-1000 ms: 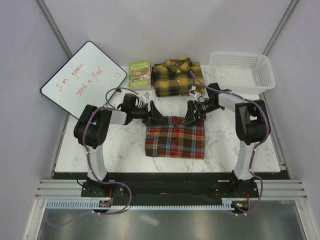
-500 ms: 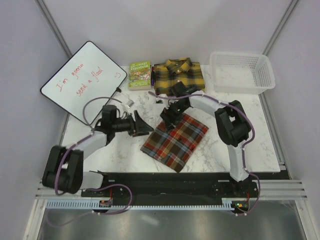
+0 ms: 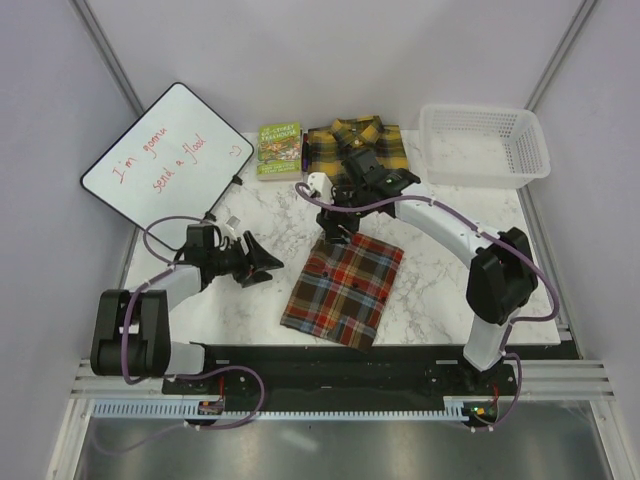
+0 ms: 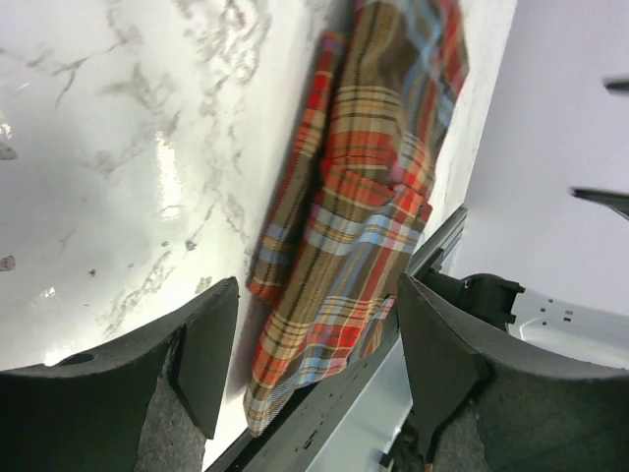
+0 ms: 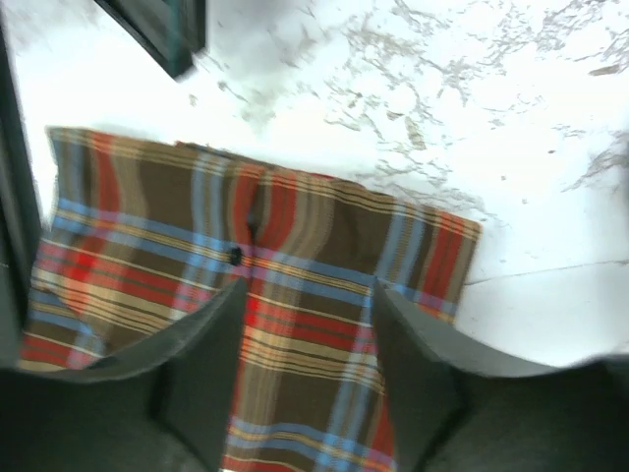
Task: Fold and stack the long sleeve shirts
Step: Fold the shirt
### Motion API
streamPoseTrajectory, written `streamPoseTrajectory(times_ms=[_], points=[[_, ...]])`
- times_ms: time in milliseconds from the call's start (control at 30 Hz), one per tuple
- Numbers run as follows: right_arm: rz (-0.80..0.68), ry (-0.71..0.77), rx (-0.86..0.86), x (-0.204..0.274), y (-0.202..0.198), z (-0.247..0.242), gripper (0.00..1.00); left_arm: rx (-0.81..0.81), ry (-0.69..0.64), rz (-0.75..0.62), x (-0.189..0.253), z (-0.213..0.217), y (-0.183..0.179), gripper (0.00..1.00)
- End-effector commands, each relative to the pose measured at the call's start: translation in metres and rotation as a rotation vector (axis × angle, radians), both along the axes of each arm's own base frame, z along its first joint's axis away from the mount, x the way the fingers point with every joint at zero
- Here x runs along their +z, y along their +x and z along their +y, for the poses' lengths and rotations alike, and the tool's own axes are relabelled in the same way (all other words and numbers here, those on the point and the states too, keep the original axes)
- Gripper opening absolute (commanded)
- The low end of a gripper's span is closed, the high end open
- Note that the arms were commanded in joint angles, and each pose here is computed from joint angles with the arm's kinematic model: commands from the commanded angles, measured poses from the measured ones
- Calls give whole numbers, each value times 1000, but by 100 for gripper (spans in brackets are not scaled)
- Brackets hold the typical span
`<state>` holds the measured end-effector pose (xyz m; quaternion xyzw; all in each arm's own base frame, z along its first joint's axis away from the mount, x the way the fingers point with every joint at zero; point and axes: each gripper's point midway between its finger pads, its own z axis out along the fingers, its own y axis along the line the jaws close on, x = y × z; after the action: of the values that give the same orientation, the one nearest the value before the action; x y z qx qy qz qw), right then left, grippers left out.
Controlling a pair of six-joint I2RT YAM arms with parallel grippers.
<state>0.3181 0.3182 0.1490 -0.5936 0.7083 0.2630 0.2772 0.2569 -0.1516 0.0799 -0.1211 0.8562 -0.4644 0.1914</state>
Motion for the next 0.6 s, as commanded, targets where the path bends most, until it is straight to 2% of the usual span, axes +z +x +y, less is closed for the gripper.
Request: streamPoseTrajectory(times_ms=[0,67,267,367,400,500,567], points=[[154,12,-52,-5,-29,11,53,-1,28,-61,-7,1,15,72],[255,-12,-92,-24,-42,13,45,-1,13,-69,-6,-1,16,72],[360,-156,-60,-89,-71,12,41,30,14,-87,2,4,15,72],[366,-255,-17,-118,-79,-7,40,37,17,-75,-1,5,9,73],[312,-293,36,-126,-77,-17,39,39,18,-66,-4,5,7,73],[271,-375,179,-138,-92,-49,38,35,9,-42,-13,3,-1,74],[259,-428,281,-138,-107,-71,43,11,-15,-40,-20,-4,-11,76]])
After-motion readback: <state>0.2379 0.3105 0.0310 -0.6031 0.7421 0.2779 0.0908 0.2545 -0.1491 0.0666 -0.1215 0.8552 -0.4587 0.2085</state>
